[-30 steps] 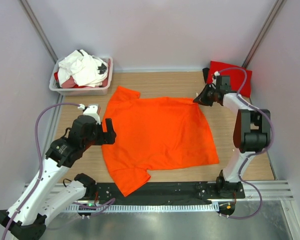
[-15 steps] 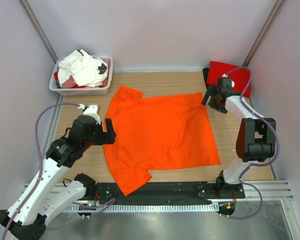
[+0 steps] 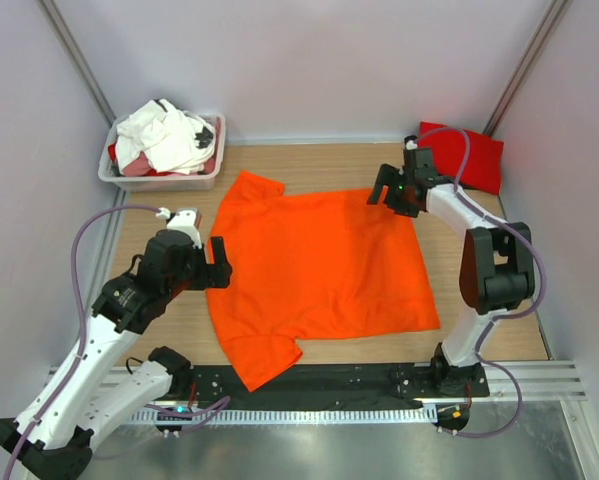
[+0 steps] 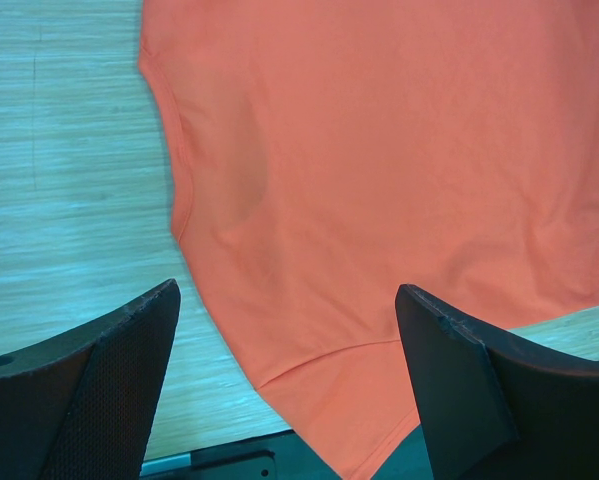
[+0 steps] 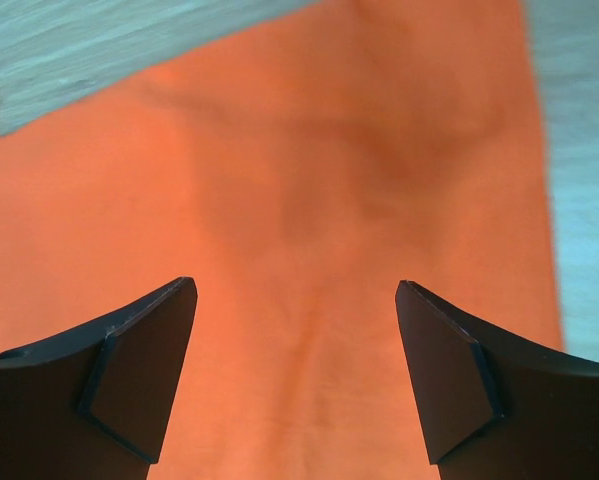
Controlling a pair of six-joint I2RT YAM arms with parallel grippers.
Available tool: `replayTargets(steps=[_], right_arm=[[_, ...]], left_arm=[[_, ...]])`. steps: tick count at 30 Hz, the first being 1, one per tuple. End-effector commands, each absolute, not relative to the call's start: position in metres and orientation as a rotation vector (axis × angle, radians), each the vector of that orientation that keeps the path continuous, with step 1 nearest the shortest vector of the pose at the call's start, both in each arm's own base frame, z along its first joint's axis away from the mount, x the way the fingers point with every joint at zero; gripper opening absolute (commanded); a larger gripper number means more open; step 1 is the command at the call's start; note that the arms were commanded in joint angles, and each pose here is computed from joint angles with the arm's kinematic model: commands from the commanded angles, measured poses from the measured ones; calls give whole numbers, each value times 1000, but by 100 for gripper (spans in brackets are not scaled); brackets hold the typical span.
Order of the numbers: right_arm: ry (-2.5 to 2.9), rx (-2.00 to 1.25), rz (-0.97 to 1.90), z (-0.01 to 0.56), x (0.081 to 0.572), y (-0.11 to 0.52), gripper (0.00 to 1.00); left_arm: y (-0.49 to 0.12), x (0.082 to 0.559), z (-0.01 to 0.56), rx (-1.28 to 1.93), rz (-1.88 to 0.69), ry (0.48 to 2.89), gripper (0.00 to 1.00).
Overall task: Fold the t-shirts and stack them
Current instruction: Flatten the tshirt out
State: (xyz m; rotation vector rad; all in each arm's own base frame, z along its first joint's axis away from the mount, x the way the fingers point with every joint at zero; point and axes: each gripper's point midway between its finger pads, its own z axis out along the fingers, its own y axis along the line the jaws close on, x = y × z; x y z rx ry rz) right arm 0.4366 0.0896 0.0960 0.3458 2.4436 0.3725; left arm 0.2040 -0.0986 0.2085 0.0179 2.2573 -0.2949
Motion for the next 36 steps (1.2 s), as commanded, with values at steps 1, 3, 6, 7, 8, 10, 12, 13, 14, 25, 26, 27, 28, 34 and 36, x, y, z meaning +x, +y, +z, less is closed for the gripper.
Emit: replayTargets(steps=[1,3,6,7,8,10,12,13,14,25,26,27,28,34,36], right_arm=[[2389,276,456,111,475,122,87],[2367,258,480,120,495,133,86],[2372,222,490,112,516,154,86],[2394,226,475,98,521,159,86],[2374,223,470,104,530,163,85],[2404,237,421,85,535,166,85],[2392,285,306,81,545,154,85],[2392,288,290,77,547,154,85],[2407,298,263,65,548,154,85],[2394,413,36,12,570,128,84],[2381,426,24,13,574,127,84],[2379,442,10,9,575,125,84],[2376,459,0,2,576,124,84],[2334,485,23,-9,595,129,85],[2316,492,19,-5,602,129,85]], left_arm=[[-103,211,213,38,-300,2232,89],[-103,212,211,38,-295,2239,89],[-101,211,212,33,-290,2231,89],[-101,211,213,33,-291,2228,89],[-101,211,213,32,-293,2225,89],[-101,211,214,31,-292,2223,89],[-101,211,212,32,-289,2229,89],[-101,212,212,32,-286,2230,89],[-101,212,212,32,-286,2231,89],[-99,213,211,25,-276,2232,89],[-99,213,211,24,-275,2232,89],[-99,213,212,23,-272,2228,89],[-98,213,212,23,-270,2228,89],[-97,214,212,17,-265,2228,89],[-97,215,211,13,-261,2234,89]])
